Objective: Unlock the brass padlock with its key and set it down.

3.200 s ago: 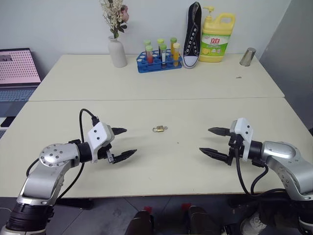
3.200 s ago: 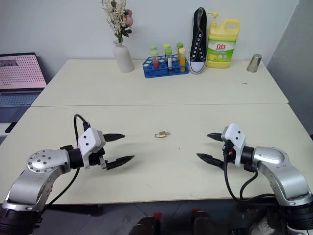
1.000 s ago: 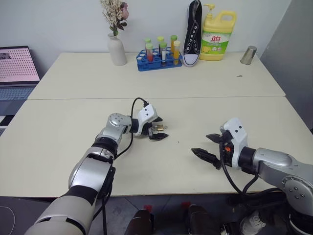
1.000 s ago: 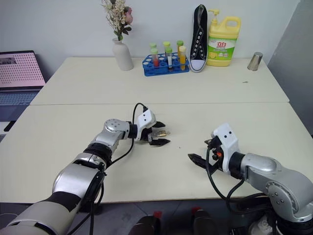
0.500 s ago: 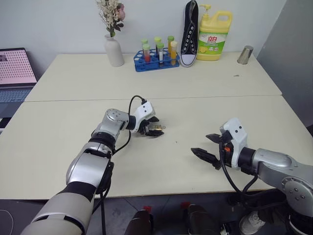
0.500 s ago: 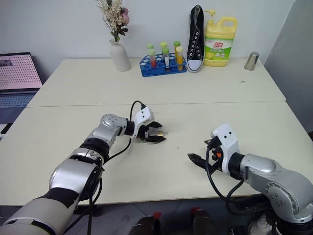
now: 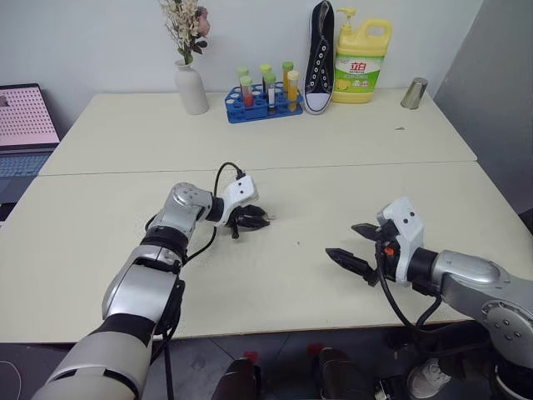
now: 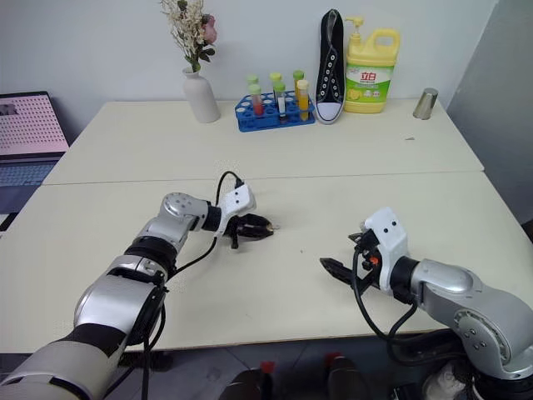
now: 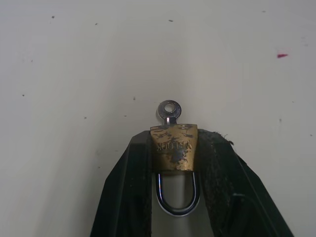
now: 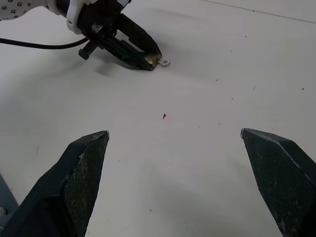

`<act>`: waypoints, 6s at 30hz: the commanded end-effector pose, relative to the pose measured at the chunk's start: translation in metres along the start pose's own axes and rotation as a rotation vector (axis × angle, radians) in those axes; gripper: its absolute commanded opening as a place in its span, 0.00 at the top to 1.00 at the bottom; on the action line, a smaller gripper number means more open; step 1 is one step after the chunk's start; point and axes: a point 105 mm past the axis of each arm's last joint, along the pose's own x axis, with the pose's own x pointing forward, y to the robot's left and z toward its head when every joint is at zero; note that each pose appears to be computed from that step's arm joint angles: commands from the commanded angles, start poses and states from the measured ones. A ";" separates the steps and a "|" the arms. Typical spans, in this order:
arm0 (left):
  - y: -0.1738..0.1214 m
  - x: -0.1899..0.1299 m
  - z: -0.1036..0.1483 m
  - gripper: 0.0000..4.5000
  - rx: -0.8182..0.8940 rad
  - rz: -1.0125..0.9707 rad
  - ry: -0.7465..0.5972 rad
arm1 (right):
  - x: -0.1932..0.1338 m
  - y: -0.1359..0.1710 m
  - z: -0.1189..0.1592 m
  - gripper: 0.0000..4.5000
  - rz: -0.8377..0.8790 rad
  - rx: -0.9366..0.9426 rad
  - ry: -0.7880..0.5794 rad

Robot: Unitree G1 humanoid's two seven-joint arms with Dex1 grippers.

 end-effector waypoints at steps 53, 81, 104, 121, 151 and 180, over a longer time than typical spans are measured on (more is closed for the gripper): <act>-0.080 -0.037 0.098 0.79 1.166 0.294 -0.473 | 0.041 0.026 0.035 0.87 0.368 0.160 -0.179; -0.083 -0.034 0.098 0.79 1.235 0.270 -0.461 | 0.039 0.023 0.041 1.00 0.470 0.398 -0.062; -0.084 -0.035 0.095 0.79 1.295 0.253 -0.454 | 0.044 0.023 0.057 1.00 0.519 0.737 -0.002; -0.084 -0.033 0.092 0.79 1.292 0.254 -0.457 | 0.044 0.035 0.063 1.00 0.554 0.706 0.030; -0.082 -0.032 0.106 0.79 1.255 0.305 -0.497 | 0.052 0.032 0.041 0.07 0.395 0.151 -0.099; -0.086 -0.034 0.093 0.79 1.191 0.297 -0.483 | 0.054 0.030 0.041 0.97 0.426 0.144 -0.100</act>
